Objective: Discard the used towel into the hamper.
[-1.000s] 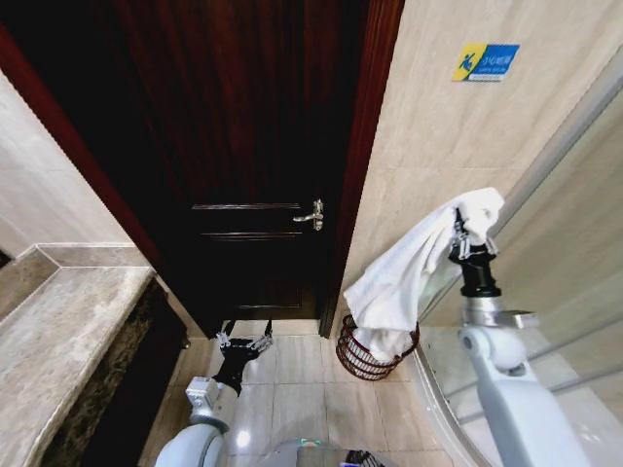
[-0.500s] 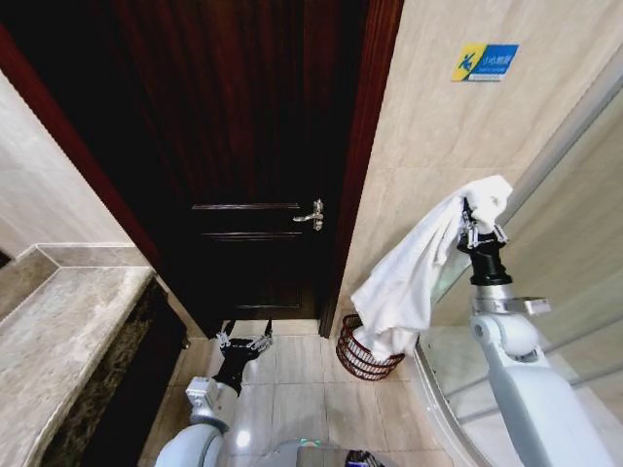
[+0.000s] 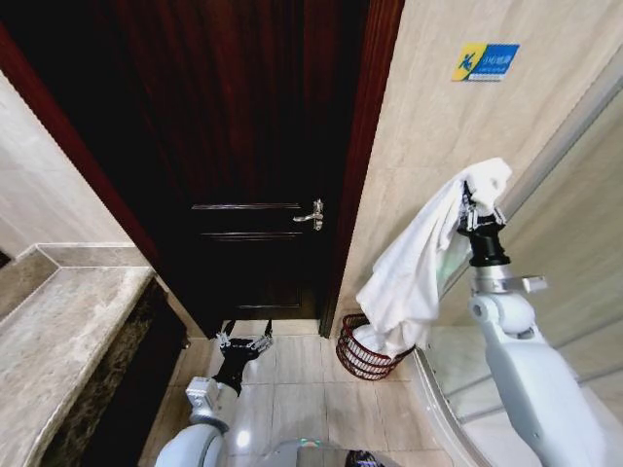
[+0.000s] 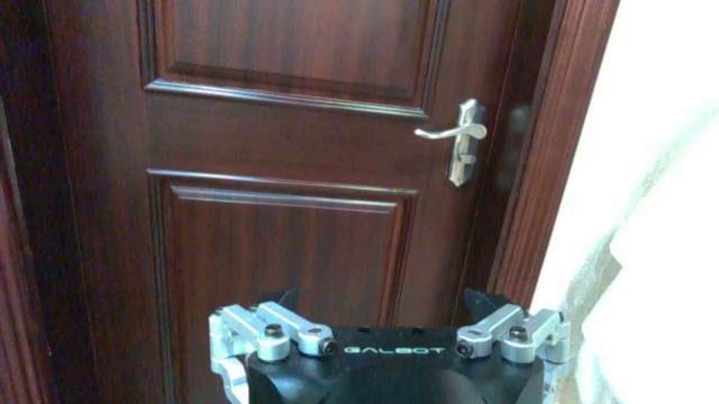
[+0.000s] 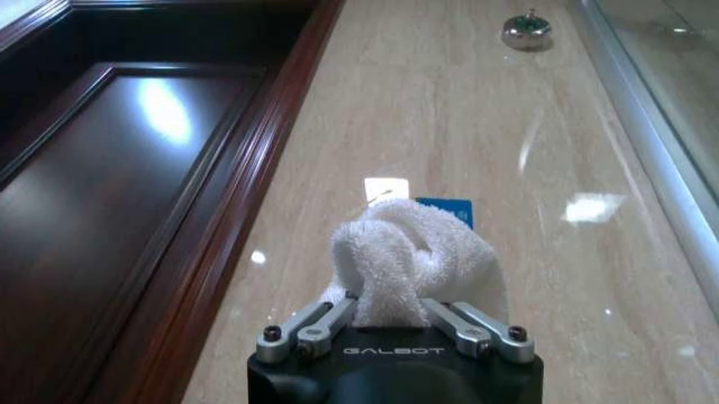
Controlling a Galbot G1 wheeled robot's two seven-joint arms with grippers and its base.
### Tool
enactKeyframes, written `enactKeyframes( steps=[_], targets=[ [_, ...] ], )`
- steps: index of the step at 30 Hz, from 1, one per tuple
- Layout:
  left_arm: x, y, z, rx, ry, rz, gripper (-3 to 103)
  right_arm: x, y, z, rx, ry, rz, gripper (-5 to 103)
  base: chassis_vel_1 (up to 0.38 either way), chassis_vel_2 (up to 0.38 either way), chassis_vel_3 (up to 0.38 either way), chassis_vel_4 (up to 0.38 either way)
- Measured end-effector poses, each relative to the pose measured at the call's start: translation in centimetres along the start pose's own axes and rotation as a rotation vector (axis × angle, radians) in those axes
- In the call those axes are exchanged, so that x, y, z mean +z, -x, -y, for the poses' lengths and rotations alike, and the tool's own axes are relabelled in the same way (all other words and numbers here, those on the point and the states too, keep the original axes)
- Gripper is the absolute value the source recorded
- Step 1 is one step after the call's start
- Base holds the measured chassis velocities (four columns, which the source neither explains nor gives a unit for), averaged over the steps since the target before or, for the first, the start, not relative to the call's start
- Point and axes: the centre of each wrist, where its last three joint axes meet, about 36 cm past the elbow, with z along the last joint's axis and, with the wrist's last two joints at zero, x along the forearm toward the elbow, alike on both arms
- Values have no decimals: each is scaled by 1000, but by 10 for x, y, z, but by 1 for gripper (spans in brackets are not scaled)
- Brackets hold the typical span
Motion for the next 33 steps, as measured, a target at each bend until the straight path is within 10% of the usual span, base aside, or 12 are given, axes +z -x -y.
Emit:
enactKeyframes(
  steps=[33],
  targets=[
    [0,0,0,0,0,0,99,49,-98,-27,80,31,-121,12,0,0,0,0]
  ],
)
